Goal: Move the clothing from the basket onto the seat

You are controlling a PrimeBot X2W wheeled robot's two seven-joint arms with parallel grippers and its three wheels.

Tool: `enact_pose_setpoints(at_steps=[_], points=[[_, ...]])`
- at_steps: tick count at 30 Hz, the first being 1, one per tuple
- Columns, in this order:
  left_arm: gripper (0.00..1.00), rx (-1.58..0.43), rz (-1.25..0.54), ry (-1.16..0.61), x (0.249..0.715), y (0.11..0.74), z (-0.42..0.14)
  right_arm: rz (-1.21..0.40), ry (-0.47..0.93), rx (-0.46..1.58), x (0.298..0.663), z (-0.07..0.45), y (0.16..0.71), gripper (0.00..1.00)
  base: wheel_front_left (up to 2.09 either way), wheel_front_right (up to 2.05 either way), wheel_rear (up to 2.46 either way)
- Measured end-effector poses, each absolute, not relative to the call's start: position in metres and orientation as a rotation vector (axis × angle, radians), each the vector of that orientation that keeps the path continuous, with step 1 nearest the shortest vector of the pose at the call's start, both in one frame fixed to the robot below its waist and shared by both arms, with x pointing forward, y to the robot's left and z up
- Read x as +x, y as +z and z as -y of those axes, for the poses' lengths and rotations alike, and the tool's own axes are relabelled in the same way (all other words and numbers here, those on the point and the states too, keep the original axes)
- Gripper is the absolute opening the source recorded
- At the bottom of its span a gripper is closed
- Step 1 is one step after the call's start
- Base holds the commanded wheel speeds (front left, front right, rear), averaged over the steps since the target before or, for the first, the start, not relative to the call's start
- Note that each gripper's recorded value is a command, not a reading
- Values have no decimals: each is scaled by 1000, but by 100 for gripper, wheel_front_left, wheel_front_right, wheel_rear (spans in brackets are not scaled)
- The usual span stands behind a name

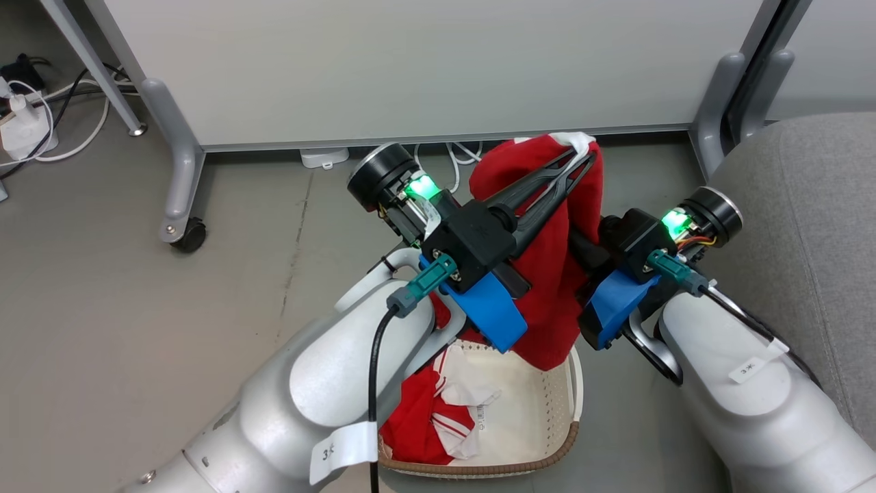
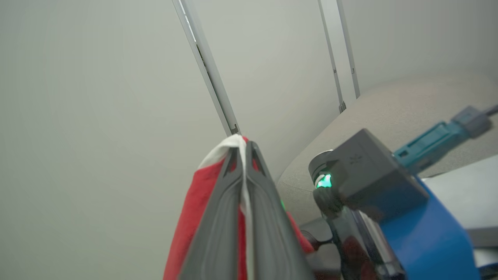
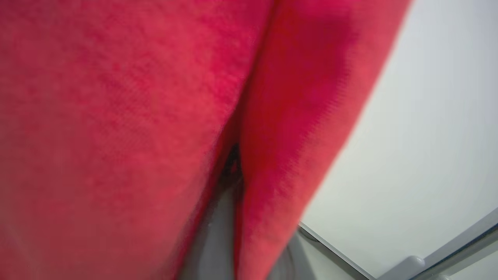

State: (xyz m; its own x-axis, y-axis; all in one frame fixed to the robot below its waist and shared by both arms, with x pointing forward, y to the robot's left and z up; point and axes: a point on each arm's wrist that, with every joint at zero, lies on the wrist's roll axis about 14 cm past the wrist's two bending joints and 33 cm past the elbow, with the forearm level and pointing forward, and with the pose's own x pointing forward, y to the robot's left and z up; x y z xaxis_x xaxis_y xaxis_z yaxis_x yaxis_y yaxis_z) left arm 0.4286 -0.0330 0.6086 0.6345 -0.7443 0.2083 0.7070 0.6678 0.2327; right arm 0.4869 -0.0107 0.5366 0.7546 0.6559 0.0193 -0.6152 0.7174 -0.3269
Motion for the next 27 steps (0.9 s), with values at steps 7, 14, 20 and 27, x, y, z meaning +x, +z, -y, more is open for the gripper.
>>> enact_pose_setpoints(at_steps=[7, 14, 20, 27], points=[[0, 131, 290, -833, 431, 605, 34, 144, 680, -276, 489, 18, 542, 0, 0, 0, 0], [100, 125, 283, -830, 433, 602, 34, 158, 622, -212, 493, 32, 549, 0, 0, 0, 0], [100, 124, 267, -831, 438, 593, 34, 162, 544, -151, 500, 52, 550, 0, 0, 0, 0], [100, 111, 232, -858, 446, 573, 42, 169, 399, -102, 510, 99, 549, 0, 0, 0, 0]])
